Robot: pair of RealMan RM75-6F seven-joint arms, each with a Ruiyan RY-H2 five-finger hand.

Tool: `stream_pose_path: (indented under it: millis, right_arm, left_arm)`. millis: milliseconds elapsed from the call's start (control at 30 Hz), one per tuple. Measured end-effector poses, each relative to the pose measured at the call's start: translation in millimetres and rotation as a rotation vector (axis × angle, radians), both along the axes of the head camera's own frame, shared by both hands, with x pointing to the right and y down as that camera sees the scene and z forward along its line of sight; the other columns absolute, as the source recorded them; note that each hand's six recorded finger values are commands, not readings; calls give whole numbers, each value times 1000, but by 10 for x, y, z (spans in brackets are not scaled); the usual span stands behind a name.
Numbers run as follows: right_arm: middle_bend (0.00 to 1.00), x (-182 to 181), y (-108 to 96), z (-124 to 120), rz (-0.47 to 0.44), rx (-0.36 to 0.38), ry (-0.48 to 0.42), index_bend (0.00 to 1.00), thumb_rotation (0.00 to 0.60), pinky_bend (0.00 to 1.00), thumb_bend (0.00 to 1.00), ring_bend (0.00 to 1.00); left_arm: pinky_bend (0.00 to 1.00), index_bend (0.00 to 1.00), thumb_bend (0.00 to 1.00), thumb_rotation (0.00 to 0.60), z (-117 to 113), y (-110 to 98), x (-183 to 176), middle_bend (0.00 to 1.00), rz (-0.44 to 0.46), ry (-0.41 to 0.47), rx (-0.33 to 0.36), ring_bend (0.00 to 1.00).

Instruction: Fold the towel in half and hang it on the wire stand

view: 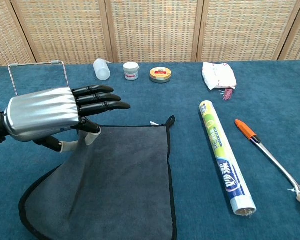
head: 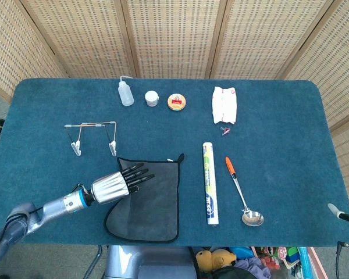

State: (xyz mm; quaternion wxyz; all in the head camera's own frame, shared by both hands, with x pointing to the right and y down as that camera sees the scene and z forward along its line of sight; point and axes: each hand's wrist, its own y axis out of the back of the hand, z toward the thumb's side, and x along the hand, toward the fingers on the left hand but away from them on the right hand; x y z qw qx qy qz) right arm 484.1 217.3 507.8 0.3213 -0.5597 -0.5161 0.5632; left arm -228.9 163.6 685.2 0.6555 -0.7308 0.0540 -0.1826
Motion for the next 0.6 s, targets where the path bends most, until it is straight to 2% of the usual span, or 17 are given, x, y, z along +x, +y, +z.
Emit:
stream_pose_path:
  millis: [600]
  right_arm:
    - [0, 26, -16, 14, 12, -3, 12, 0, 600, 0, 0, 0]
  left_arm:
    - [18, 704, 409, 600, 119, -98, 810, 0, 55, -33, -40, 0]
